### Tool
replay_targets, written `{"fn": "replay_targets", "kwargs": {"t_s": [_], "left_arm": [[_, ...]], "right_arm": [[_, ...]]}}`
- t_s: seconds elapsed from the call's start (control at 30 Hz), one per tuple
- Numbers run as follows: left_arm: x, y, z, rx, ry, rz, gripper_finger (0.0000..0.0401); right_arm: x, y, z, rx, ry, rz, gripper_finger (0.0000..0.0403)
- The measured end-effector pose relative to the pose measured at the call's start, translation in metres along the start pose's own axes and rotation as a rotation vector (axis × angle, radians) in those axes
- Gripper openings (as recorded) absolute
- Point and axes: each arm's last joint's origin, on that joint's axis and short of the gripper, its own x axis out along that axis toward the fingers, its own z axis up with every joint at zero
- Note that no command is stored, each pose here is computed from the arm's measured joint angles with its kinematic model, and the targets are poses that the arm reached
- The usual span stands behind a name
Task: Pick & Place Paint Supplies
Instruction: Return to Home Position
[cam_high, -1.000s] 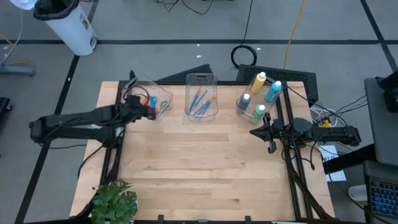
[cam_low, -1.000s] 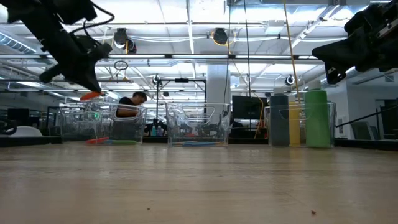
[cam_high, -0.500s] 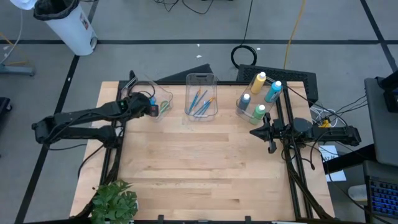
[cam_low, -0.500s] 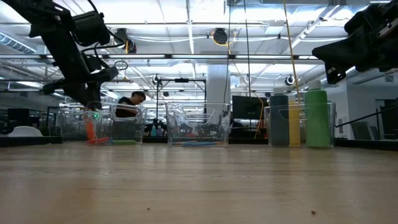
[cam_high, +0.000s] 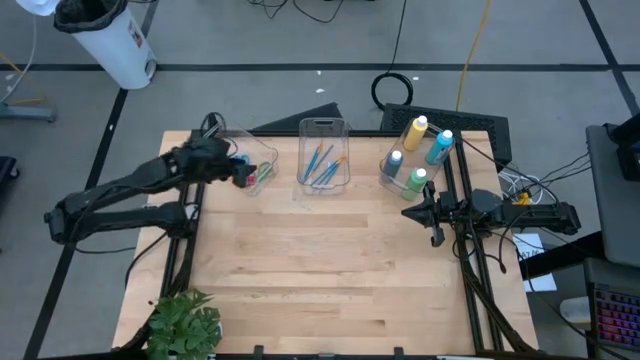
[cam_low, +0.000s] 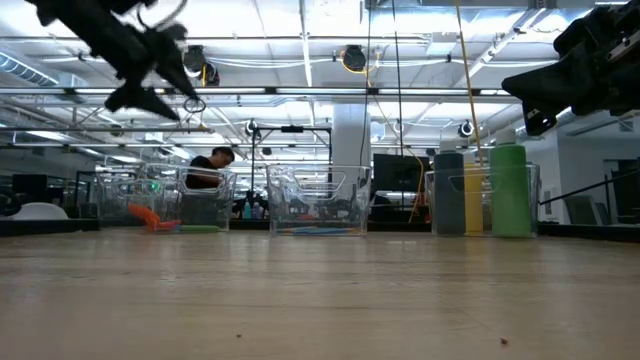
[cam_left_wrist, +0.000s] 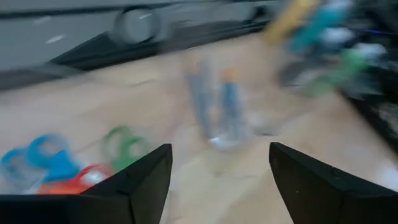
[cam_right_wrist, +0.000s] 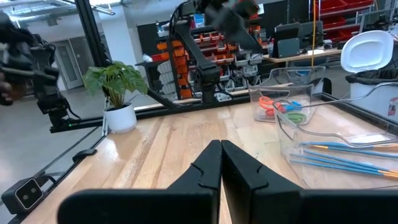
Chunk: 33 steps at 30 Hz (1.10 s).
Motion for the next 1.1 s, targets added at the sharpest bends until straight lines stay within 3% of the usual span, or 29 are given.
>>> {"fn": "replay_targets", "kwargs": {"t_s": [0.1,0.2,0.37,0.5,0.67,0.87,1.1], "left_arm": [[-0.02,-0.009,-0.001,0.085,-0.021,-0.146,0.0282],[-0.033,-0.013,-0.01,0.146,-0.048,-0.212,0.0284],[-0.022,-0.014,-0.048,0.223,-0.122,-0.209,0.0285],[-0.014,-0.018,-0.076,0.36,-0.167,-0.324,0.0285],[-0.026,-0.018,-0.087,0.514,-0.253,-0.45,0.0285],[-0.039,-0.002,-0.092,0.549,-0.358,-0.5,0.0285],[-0.029,0.019,-0.114,0.519,-0.384,-0.523,0.0285]], "right_arm": [[0.0,0.0,0.0,0.001,0.0,0.0,0.0],[0.0,0.0,0.0,0.003,0.003,0.0,0.0],[0.0,0.0,-0.001,0.025,0.006,0.0,0.0],[0.0,0.0,-0.001,0.026,0.007,0.002,0.0],[0.0,0.0,-0.001,0.021,0.008,0.002,0.0],[0.0,0.0,-0.001,0.009,0.009,0.002,0.0],[0.0,0.0,-0.001,0.003,0.01,0.002,0.0]]}}
